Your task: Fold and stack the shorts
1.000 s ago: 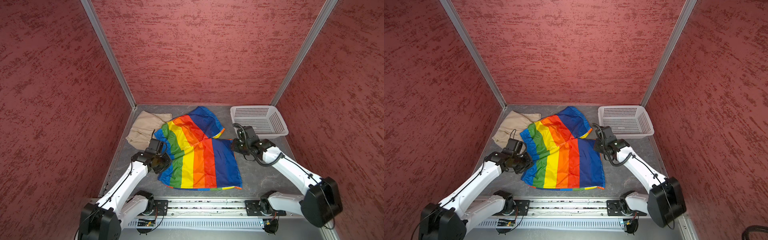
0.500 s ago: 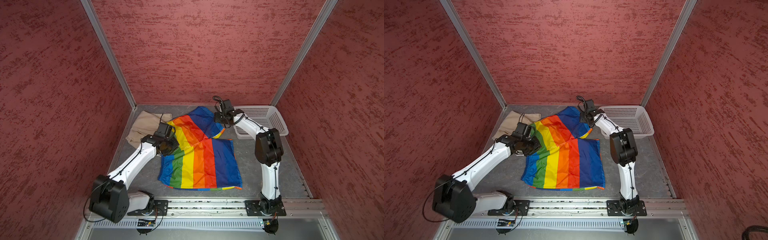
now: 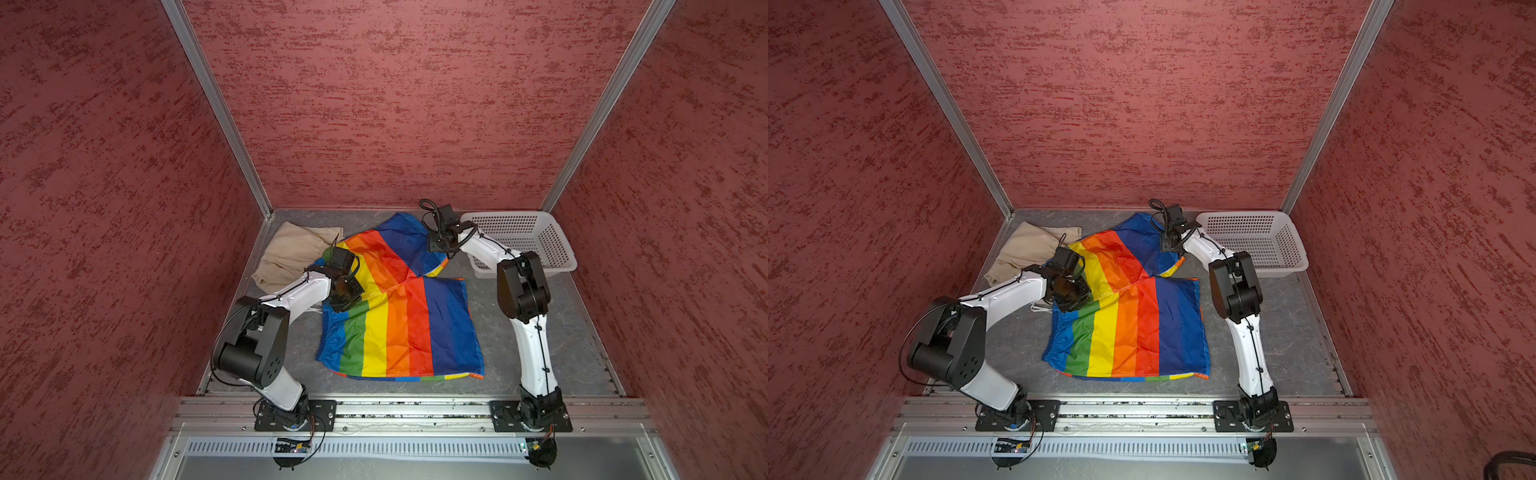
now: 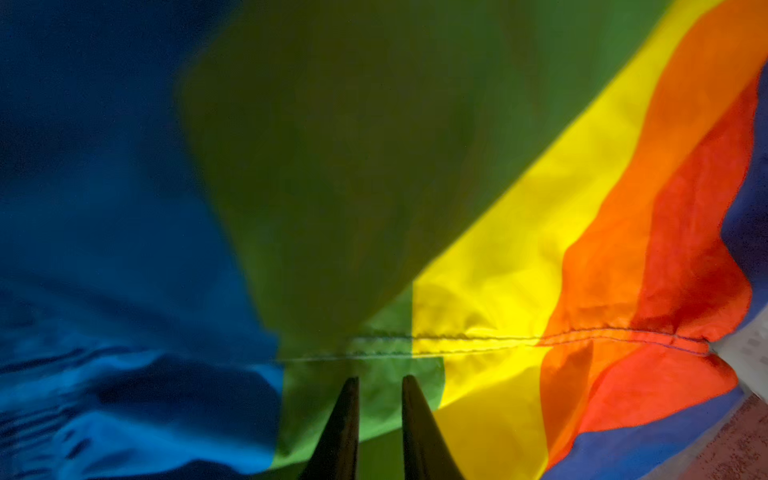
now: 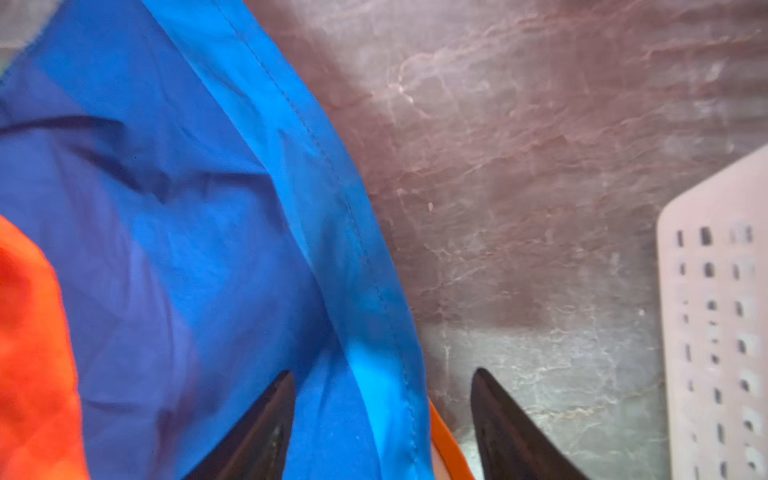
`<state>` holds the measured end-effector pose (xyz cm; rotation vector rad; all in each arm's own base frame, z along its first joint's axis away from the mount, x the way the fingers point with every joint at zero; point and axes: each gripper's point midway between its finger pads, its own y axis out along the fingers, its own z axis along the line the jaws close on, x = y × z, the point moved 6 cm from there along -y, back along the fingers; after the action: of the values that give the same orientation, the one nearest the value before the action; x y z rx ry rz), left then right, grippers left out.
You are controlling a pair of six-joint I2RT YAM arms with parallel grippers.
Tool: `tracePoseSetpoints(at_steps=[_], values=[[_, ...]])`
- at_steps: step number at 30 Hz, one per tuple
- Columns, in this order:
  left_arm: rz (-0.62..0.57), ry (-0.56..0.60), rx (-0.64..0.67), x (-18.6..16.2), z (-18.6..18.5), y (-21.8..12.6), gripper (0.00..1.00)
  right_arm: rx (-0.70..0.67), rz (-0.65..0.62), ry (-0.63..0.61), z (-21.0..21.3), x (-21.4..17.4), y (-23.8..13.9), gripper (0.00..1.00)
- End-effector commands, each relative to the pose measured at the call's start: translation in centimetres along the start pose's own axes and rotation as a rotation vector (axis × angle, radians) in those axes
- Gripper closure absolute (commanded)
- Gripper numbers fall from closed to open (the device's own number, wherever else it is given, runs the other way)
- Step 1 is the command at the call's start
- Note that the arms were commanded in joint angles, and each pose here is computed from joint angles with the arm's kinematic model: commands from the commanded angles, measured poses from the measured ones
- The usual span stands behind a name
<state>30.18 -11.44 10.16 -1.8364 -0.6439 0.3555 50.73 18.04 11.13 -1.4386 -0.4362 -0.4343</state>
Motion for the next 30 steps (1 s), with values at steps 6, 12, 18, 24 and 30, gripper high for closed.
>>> tracePoseSetpoints(at_steps=[6,12,18,24,30], values=[[0.016,-0.025,-0.006,0.9,1.2,1.8,0.79,-0.021,0.081,-0.021,-0.9,-2.6,1.0,0.66],[0.023,-0.035,0.016,1.0,2.5,2.4,0.80,-0.064,0.048,0.010,-2.8,-2.9,-1.4,0.99],[0.049,-0.057,0.023,0.9,3.7,3.3,0.81,-0.156,0.001,0.051,-6.5,-3.5,-4.1,1.00],[0.075,-0.061,0.047,0.7,4.4,4.2,0.81,-0.211,-0.004,0.080,-8.7,-4.8,-4.8,1.00],[0.094,-0.048,0.016,0.7,3.3,4.1,0.81,-0.079,0.011,0.116,-7.2,-4.8,-5.4,0.76]])
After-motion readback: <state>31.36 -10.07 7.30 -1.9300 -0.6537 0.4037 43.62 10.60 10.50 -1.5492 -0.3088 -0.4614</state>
